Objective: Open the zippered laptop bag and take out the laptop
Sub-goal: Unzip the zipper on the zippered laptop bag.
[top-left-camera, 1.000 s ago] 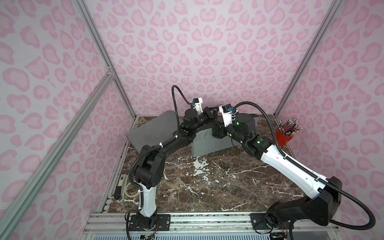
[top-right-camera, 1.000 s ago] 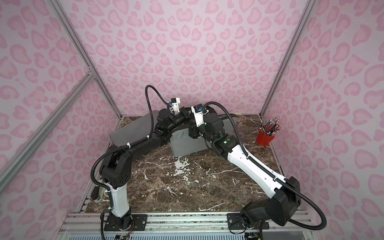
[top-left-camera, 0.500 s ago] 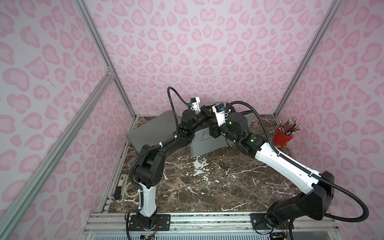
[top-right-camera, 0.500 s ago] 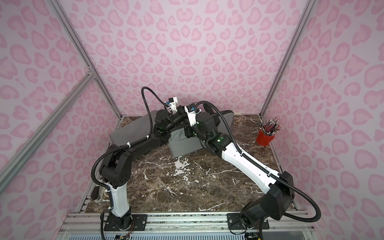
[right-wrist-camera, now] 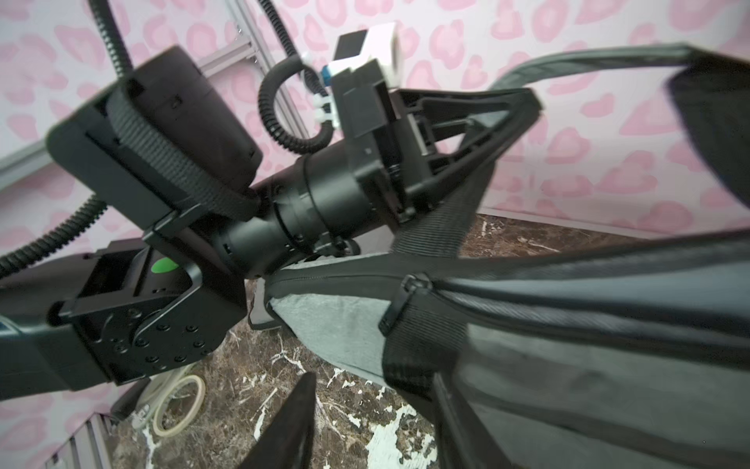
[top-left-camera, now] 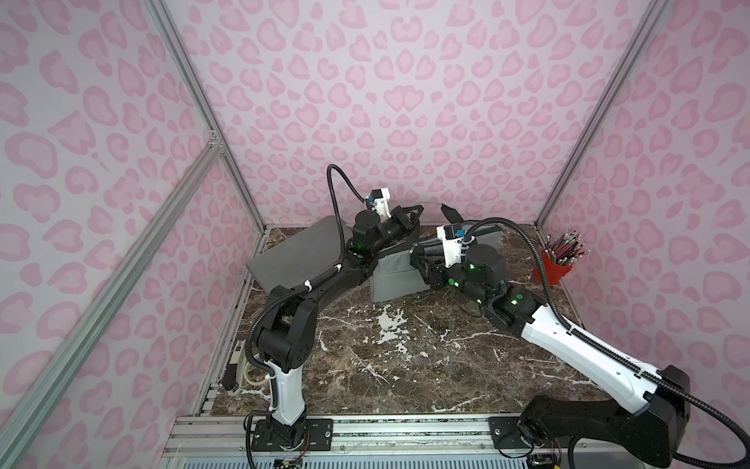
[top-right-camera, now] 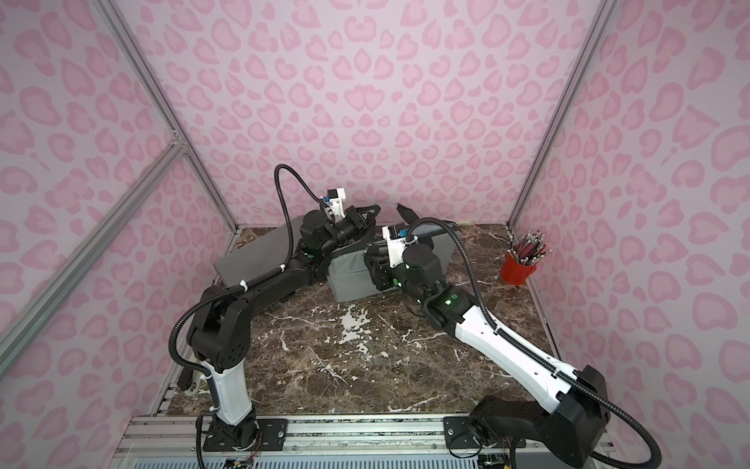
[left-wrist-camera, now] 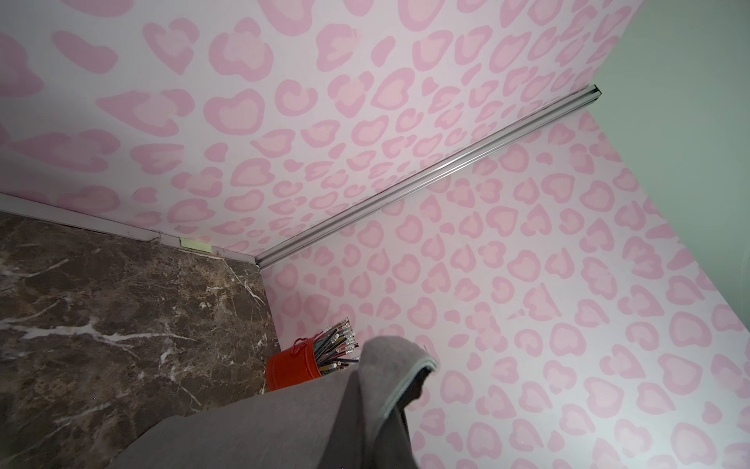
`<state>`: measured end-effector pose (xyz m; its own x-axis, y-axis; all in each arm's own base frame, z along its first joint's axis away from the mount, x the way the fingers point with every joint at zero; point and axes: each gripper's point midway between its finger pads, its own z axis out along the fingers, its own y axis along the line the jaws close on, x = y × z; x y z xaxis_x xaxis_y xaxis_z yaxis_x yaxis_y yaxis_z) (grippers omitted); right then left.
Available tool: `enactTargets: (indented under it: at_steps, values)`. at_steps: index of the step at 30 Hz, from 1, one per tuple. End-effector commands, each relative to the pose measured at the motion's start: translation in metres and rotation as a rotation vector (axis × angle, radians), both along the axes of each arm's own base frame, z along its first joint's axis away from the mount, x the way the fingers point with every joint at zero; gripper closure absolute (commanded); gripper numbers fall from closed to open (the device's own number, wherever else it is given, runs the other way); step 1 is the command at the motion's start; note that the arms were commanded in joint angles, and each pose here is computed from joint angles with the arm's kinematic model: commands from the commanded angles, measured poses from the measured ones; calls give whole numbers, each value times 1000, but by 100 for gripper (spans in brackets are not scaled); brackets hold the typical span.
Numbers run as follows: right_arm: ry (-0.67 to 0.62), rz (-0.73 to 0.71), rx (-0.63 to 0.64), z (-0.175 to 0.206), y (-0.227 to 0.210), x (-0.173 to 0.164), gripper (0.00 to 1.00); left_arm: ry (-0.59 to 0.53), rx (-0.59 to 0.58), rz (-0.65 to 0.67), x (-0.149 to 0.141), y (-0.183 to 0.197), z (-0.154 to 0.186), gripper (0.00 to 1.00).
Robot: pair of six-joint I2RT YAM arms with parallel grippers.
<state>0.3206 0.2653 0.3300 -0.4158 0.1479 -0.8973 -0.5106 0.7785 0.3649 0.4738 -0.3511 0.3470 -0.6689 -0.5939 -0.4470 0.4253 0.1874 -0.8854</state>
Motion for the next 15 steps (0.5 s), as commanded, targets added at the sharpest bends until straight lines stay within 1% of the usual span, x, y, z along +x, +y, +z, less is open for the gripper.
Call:
enactTargets:
  at_steps: [1,3,8,10,12,15]
  values:
    - [66,-74,104,3,-22,-7,45,-95,49,-21,-11,-4,14,99]
    - [88,-139,152,5,-48,-7,44,-112,63,-43,-17,-6,15,99]
    - [148,-313,276,-4,-128,0,40,-153,78,-81,-31,-10,23,99]
    - [160,-337,307,-5,-151,4,39,-156,84,-90,-34,-10,25,99]
    - [157,-359,301,-4,-174,11,38,-154,90,-107,-38,-12,25,99]
    - [157,-381,215,-4,-197,23,37,-150,113,-140,-45,-16,24,99]
